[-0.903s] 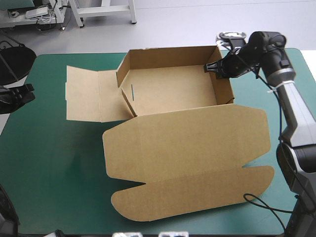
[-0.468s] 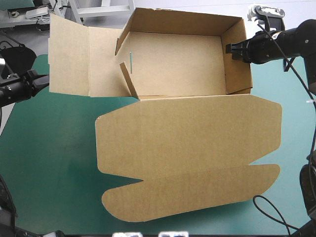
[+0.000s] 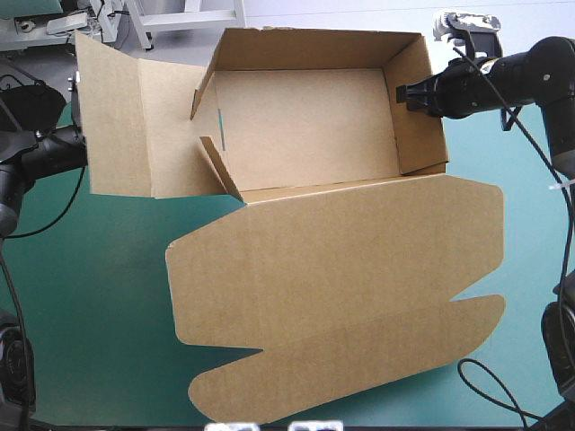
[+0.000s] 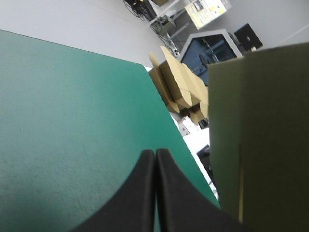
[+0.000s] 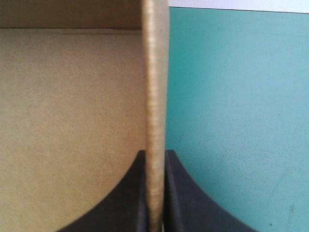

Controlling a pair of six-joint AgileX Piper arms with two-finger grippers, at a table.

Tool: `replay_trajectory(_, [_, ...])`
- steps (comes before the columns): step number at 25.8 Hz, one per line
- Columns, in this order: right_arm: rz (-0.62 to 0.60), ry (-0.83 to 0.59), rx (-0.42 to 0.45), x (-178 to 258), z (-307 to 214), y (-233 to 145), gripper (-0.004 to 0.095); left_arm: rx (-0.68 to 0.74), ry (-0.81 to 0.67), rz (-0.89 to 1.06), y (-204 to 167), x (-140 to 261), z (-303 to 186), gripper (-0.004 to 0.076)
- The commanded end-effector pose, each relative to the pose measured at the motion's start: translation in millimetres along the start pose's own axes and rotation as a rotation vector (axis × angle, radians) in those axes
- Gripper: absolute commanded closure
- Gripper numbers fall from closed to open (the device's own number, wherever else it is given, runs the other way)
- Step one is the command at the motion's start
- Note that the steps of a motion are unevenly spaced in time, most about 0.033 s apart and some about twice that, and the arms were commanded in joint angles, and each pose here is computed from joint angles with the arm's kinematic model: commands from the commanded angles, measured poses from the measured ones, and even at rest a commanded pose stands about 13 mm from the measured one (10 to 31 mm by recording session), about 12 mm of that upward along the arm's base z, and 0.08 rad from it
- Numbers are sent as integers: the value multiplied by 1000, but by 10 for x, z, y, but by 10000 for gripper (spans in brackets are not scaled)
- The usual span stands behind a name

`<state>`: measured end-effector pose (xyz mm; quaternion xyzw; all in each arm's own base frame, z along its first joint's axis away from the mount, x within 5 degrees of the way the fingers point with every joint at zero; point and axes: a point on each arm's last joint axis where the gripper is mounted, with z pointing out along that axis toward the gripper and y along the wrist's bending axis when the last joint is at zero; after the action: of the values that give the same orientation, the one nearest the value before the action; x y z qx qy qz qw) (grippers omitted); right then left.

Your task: Fold the box

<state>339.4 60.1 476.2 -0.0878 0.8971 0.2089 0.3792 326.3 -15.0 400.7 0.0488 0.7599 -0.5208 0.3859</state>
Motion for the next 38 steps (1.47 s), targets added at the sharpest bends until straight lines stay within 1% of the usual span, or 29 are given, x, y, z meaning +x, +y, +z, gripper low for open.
replay_trajectory(1, [-10, -88, -41, -74, -126, 135, 925, 161, 11, 69, -476, 16, -18, 733])
replay_trajectory(9, [6, -116, -32, -122, -10, 88, 924, 156, 18, 87, -568, 44, -46, 733])
replay_trajectory(11, [0, -124, -37, -132, 36, 119, 924, 150, 21, 97, -589, 53, -57, 733])
replay_trajectory(18, [-38, -166, -11, -169, 281, 275, 924, 137, 41, 106, -644, 89, -58, 733])
replay_trajectory(26, [-66, -208, -38, -185, 550, 487, 924, 112, 58, 118, -628, 106, -59, 733])
replay_trajectory(29, [-77, -219, -35, -175, 658, 581, 924, 91, 70, 127, -608, 116, -58, 733])
replay_trajectory(34, [-69, -211, -43, -167, 729, 588, 924, 60, 80, 138, -578, 124, -56, 731])
replay_trajectory(35, [-68, -213, -43, -168, 732, 587, 924, 60, 80, 138, -578, 124, -56, 725])
replay_trajectory(37, [-78, -219, -25, -174, 740, 570, 924, 66, 89, 138, -583, 133, -58, 644])
replay_trajectory(38, [-79, -219, -14, -175, 740, 561, 924, 66, 89, 138, -583, 133, -58, 587])
